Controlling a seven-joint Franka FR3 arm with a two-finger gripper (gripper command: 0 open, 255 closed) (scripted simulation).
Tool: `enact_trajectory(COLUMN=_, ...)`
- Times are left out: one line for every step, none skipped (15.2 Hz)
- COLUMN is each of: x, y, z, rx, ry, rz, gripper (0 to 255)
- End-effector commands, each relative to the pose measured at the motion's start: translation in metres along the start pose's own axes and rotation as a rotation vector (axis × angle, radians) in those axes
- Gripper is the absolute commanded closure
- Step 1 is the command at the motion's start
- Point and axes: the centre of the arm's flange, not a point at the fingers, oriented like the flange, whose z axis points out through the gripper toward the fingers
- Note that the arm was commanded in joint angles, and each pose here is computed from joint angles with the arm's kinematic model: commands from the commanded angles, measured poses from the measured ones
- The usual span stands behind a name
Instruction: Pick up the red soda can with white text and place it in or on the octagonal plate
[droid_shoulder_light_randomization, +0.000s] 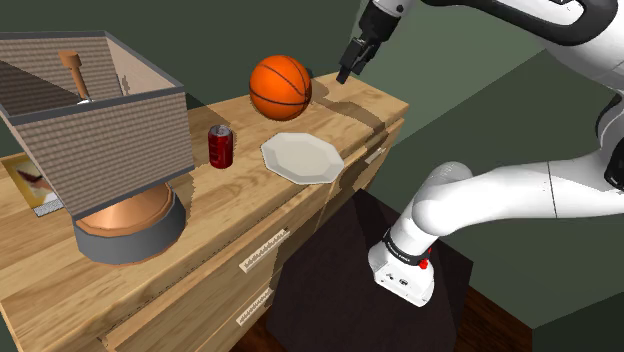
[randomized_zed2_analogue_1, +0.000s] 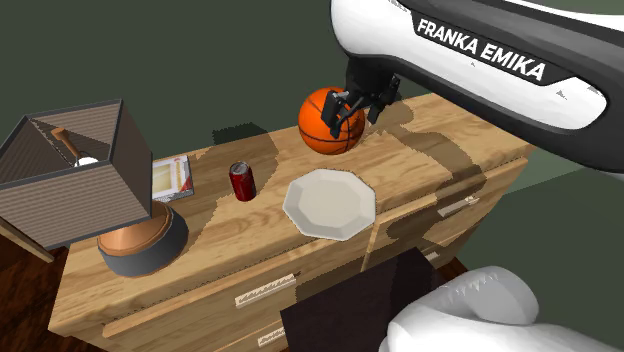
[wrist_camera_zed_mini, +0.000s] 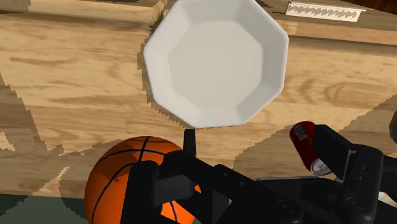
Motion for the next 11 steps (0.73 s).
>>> enact_trajectory(x=0.000, y=0.000, z=0.000, rx=0.000, ry=0.000, rz=0.000, gripper=0)
enact_trajectory(x=0.010, y=-0.007, z=0.008, rx=0.002, ry=-0.008, rz=-0.006, gripper=0)
enact_trajectory(x=0.019, y=-0.013, z=0.015, rx=0.005, ry=-0.016, rz=-0.011, gripper=0)
enact_trajectory(x=0.029, y=-0.020, z=0.023, rx=0.007, ry=-0.024, rz=-0.017, gripper=0)
enact_trajectory(x=0.038, y=-0.027, z=0.031, rx=0.010, ry=-0.032, rz=-0.022, gripper=0)
enact_trajectory(x=0.047, y=-0.033, z=0.038, rx=0.012, ry=-0.040, rz=-0.028, gripper=0)
enact_trajectory(x=0.056, y=-0.040, z=0.046, rx=0.014, ry=-0.048, rz=-0.034, gripper=0)
enact_trajectory(x=0.065, y=-0.047, z=0.054, rx=0.017, ry=-0.056, rz=-0.039, gripper=0)
enact_trajectory(x=0.074, y=-0.054, z=0.062, rx=0.019, ry=-0.064, rz=-0.045, gripper=0)
enact_trajectory(x=0.083, y=-0.061, z=0.070, rx=0.022, ry=-0.072, rz=-0.051, gripper=0)
enact_trajectory(x=0.092, y=-0.068, z=0.078, rx=0.024, ry=-0.080, rz=-0.056, gripper=0)
